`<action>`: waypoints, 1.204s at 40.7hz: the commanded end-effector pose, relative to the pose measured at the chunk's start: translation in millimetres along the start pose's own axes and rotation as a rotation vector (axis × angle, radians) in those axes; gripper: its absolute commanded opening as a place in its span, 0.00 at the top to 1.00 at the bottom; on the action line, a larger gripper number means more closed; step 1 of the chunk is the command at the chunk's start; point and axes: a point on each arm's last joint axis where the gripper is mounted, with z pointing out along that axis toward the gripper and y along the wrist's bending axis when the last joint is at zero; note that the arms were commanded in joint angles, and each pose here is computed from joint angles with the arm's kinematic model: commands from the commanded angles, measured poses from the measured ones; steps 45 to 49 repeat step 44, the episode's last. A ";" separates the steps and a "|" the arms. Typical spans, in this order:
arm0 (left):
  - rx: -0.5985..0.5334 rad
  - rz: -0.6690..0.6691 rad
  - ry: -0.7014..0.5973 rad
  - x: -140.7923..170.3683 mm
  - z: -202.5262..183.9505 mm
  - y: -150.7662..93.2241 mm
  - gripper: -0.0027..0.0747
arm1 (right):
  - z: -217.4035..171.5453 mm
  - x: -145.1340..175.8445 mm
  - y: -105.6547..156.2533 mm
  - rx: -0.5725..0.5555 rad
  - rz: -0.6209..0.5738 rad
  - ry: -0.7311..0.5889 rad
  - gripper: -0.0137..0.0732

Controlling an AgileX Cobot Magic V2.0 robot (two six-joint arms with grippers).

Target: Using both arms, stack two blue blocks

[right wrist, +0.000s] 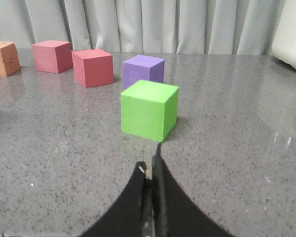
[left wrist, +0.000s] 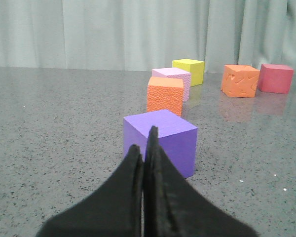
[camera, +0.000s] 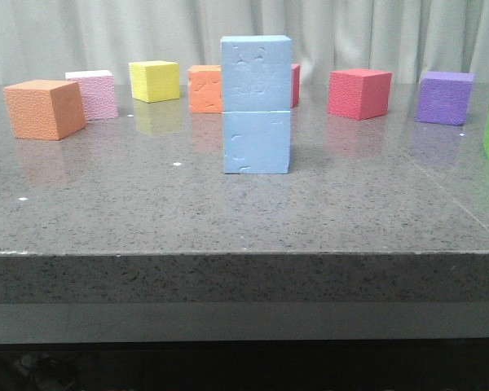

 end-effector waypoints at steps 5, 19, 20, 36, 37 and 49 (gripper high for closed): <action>0.000 -0.016 -0.072 3.3 -0.7 0.2 0.99 | -2.5 -2.8 -1.0 0.012 -0.015 -0.124 0.92; 0.000 -0.016 -0.072 3.3 -0.7 0.2 0.99 | -0.6 8.1 -1.3 0.013 -0.014 -0.066 0.92; 0.000 -0.016 -0.072 3.3 -0.7 0.2 0.99 | -0.6 9.3 -1.3 0.012 -0.014 -0.053 0.92; 0.000 -0.016 -0.072 3.3 -0.7 0.2 0.99 | -0.5 13.7 -0.4 -0.003 -0.015 -0.006 0.92; 0.000 -0.016 -0.072 3.3 -0.7 0.2 0.99 | -0.5 13.7 -0.2 -0.008 -0.015 -0.006 0.92; 0.000 -0.016 -0.072 3.3 -0.7 0.2 0.99 | -0.6 13.7 1.0 -0.029 -0.016 -0.005 0.92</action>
